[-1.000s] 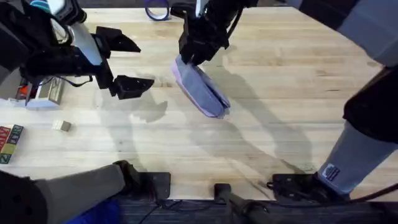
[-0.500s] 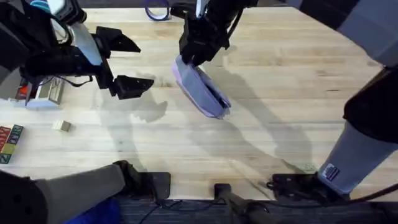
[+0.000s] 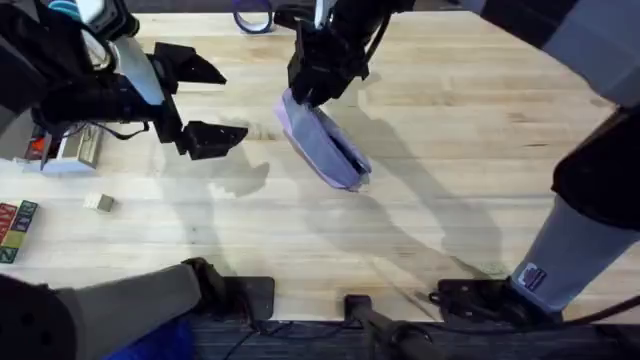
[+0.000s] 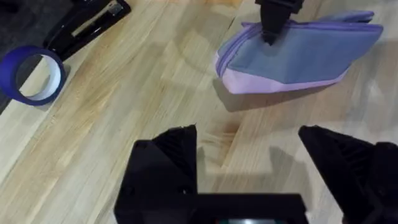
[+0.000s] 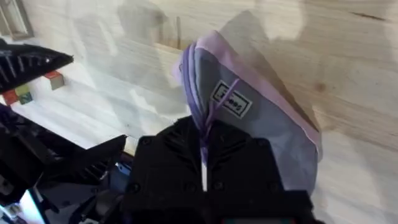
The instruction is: Unzip the bag, pick up the pens from the table one at a time and place them inside, then zip the bag closed.
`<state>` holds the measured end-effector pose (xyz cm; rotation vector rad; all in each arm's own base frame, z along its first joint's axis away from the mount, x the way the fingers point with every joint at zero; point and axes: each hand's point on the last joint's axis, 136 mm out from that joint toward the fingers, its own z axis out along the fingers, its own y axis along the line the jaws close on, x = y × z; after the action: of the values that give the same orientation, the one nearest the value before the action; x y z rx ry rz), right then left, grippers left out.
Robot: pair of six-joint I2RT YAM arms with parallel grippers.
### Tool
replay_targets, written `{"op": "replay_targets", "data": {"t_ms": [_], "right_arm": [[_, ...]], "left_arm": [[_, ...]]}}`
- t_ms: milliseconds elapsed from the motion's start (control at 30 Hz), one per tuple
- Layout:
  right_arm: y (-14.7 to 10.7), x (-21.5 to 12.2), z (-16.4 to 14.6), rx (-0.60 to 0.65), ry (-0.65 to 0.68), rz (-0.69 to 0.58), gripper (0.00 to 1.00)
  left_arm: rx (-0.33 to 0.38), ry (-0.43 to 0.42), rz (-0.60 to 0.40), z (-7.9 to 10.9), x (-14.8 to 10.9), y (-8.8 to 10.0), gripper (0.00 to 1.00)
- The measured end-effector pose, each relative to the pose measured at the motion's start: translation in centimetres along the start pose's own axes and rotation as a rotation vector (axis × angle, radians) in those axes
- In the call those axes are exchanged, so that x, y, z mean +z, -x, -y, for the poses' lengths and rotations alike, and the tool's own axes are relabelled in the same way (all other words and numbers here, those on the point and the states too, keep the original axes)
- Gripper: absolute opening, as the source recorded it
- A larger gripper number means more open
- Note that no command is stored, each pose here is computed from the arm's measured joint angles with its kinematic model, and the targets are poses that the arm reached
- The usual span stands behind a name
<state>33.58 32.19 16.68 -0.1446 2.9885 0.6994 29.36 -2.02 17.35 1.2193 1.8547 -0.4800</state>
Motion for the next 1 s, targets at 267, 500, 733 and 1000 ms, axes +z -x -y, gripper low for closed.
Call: {"op": "replay_targets", "data": {"t_ms": [267, 500, 733, 1000], "right_arm": [[-1.1, 0.4, -0.8, -0.073, -0.003, -0.023, 0.032], [-2.2, 0.2, -0.9, -0.136, -0.005, -0.061, 0.032], [-3.5, 0.0, -0.9, -0.238, 0.015, -0.119, 0.032], [-4.1, 0.0, -0.8, -0.281, 0.010, -0.142, 0.032]], "left_arm": [[0.000, 0.000, 0.000, 0.0, 0.0, 0.0, 0.994], [0.000, 0.000, 0.000, 0.0, 0.0, 0.0, 0.993], [0.000, 0.000, 0.000, 0.0, 0.0, 0.0, 0.993], [0.000, 0.000, 0.000, 0.0, 0.0, 0.0, 0.993]]}}
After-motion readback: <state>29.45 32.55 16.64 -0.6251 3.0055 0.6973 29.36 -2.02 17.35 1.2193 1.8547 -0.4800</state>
